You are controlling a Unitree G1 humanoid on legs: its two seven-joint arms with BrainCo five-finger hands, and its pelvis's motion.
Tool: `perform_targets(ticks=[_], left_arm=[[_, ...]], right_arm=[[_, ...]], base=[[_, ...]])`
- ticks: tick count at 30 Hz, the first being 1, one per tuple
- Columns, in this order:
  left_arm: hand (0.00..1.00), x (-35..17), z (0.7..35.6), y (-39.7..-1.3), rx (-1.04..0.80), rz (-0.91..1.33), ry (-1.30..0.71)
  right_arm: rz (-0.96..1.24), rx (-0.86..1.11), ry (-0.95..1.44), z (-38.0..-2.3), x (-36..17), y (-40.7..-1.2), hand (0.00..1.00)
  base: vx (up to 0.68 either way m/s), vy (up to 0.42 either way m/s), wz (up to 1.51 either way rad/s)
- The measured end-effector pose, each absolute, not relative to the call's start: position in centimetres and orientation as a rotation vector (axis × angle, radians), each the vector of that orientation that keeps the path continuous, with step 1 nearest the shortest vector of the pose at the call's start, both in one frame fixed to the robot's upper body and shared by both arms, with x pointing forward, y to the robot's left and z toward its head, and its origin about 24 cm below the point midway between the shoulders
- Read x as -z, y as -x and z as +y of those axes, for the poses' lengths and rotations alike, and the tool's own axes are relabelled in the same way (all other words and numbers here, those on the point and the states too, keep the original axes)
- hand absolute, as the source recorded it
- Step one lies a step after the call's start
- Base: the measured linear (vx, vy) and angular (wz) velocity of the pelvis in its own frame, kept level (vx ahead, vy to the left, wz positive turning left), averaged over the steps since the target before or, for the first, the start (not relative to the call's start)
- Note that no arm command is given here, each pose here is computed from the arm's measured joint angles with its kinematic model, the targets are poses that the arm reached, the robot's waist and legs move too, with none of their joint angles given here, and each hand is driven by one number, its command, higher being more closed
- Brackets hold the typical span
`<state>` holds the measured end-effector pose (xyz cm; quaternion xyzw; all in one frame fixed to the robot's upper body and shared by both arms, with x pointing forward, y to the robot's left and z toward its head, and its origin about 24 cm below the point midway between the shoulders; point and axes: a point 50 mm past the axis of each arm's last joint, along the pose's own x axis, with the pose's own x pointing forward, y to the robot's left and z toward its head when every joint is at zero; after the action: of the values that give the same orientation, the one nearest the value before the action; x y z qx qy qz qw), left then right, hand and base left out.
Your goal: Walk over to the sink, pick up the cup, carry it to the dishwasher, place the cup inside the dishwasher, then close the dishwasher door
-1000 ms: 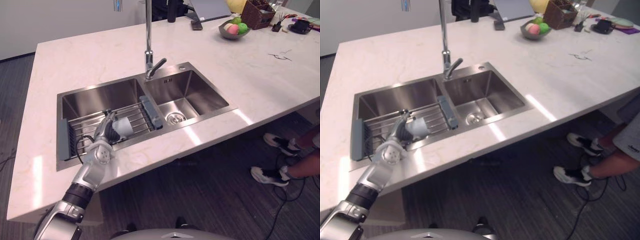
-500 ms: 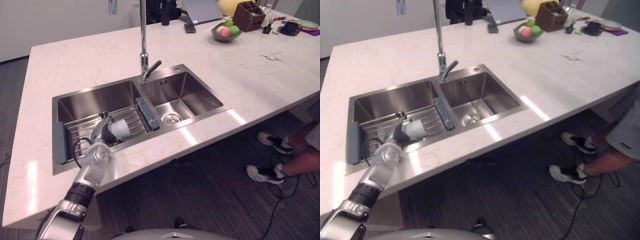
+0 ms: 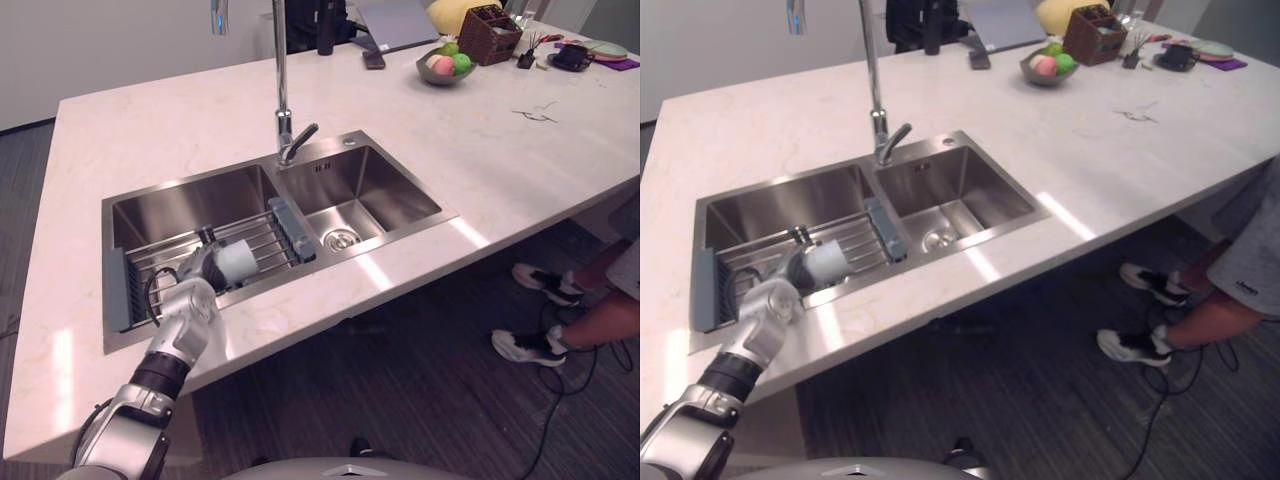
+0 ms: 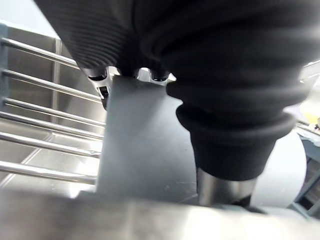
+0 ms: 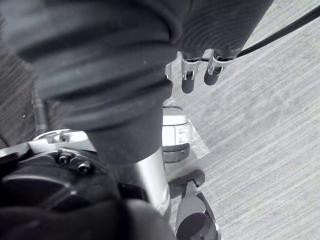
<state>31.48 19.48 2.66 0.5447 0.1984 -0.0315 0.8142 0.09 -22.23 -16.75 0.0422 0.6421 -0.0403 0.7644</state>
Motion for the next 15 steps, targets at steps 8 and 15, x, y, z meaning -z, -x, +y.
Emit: perform_targets(ticks=[8,15], left_arm=[[0.0,-2.9,21.1,-31.9,0.106,0.51,-1.27],[0.0,-3.4,21.6,-32.3,0.164,0.565,-1.346]], right_arm=[[1.396,0.087,-0.093,-22.3,16.7,-0.1,0.0],[1.398,0.087,-0.092,-22.3,16.7,-0.1,0.0]], base=[[0.0,0.0,0.0],[0.0,0.0,0.0]])
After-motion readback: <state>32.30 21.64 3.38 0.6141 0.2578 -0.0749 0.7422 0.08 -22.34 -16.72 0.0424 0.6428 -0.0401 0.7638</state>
